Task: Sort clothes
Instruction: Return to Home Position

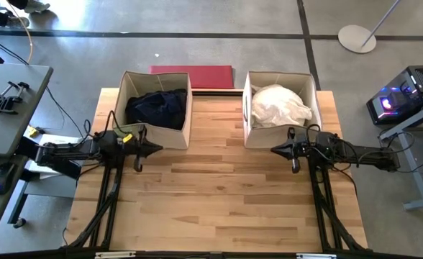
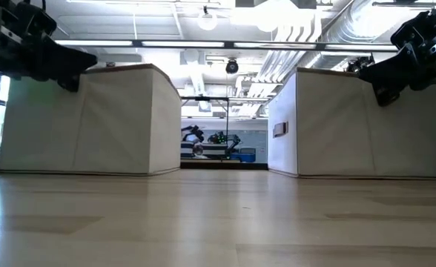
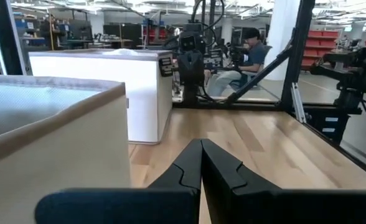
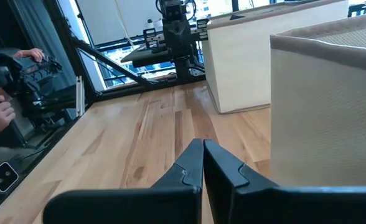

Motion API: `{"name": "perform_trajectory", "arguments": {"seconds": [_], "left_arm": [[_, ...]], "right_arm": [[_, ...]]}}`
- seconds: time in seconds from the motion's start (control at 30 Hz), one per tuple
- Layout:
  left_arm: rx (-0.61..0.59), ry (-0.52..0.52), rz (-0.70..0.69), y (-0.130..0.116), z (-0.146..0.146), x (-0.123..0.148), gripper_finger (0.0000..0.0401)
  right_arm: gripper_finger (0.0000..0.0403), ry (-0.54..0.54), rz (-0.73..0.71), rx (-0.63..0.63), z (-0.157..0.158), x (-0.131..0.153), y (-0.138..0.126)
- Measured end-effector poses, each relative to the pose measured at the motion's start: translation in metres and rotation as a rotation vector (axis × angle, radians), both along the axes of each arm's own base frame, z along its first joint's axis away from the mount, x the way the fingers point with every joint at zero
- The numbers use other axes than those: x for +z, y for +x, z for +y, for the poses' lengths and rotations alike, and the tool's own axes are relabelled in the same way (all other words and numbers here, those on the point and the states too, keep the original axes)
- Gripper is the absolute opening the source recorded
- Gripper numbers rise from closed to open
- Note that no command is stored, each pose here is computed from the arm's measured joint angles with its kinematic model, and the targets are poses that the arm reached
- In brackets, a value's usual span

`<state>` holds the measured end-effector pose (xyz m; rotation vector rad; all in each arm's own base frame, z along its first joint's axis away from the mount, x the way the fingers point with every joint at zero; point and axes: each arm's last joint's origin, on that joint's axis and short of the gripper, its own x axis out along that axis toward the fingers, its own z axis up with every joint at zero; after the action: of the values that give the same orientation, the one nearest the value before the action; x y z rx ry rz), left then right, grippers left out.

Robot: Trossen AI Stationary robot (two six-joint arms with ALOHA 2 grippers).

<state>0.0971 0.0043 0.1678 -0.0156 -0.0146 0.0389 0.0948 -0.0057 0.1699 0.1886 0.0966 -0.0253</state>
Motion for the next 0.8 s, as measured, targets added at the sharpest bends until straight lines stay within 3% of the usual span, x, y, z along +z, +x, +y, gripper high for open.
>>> {"name": "perform_trajectory", "arguments": {"seconds": [0.13, 0.3, 0.8], "left_arm": [[-0.008, 0.003, 0.0, 0.0, -0.0008, 0.0, 0.0], [-0.011, 0.078, 0.007, 0.0003, -0.0018, -0.0003, 0.0], [-0.011, 0.073, 0.008, 0.0003, -0.0018, -0.0004, 0.0]], "right_arm": [[0.0, 0.0, 0.0, 0.0, 0.0, 0.0, 0.0], [0.0, -0.004, 0.001, 0.001, 0.0, -0.0001, 0.0], [0.0, -0.002, 0.001, 0.001, 0.0, 0.0, 0.0]]}}
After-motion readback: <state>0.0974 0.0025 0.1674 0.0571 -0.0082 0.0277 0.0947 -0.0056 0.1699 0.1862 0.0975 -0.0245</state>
